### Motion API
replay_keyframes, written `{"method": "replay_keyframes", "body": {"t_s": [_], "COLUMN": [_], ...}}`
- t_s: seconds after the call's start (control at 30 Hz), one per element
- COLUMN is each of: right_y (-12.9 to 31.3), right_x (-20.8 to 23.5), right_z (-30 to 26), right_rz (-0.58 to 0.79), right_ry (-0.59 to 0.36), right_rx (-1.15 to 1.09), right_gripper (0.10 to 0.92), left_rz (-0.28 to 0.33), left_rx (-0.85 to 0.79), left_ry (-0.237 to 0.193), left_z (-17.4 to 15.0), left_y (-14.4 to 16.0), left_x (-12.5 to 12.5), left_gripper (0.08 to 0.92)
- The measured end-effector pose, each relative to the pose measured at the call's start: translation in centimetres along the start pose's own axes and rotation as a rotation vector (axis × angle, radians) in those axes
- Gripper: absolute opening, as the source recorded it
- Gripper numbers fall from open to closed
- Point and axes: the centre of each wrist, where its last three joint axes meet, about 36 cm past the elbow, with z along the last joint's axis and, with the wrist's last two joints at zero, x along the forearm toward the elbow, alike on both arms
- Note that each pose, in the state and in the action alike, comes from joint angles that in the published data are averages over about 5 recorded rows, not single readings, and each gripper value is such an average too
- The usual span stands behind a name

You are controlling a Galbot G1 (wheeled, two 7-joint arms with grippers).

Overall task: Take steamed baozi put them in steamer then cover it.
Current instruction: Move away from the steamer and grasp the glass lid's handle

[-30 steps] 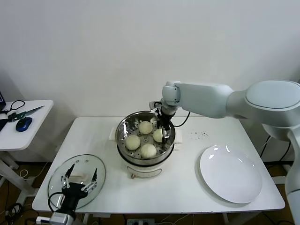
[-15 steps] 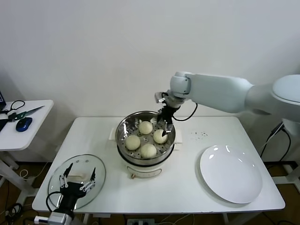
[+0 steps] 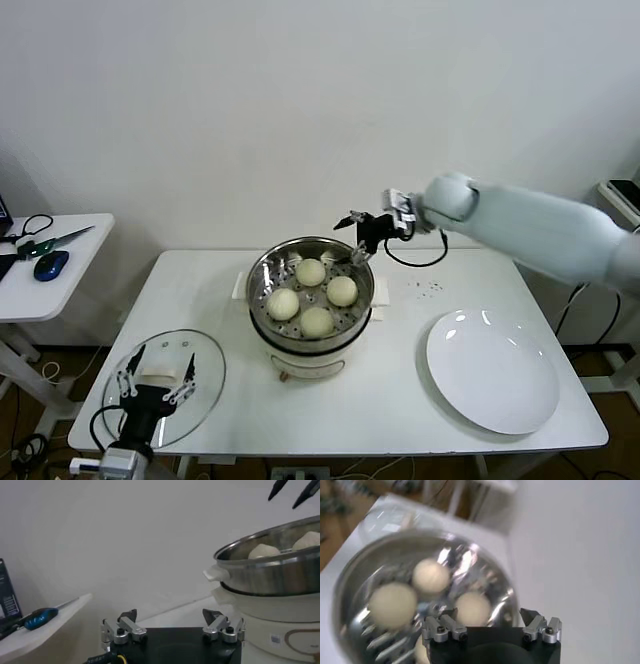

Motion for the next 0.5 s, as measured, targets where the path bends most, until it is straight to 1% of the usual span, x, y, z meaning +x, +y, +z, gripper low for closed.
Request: {"method": "replay_keyframes", "body": {"t_s": [0.1,0.23,0.37,0.5], "right_y": [1.8,4.3,6.6,9.1], "right_x": [0.8,1.6,2.5,3.4], "right_z": [2.1,4.2,5.7,7.2], "right_rz": [0.110,0.239,0.351,0.447], "right_ry": [-0.106,-0.217,-0.301,-0.359], "right_rx": [-0.080,-0.174,-0.257,-0.327], "right_gripper": [0.823,0.823,0.823,0.823], "left_rz": [-0.011,-0.028,-0.046,-0.061], "left_rx": [-0.018,-0.057,-0.126,-0.237], "left_ry": [-0.004,-0.008,-0.004,0.004], "left_z": [-0.1,-0.2,-0.1,0.2], "left_y": [0.3,0.8,1.2,1.5], "left_x": [-0.2,-0.5,-0.6,-0.5], "left_gripper": [0.823,0.823,0.823,0.823]}}
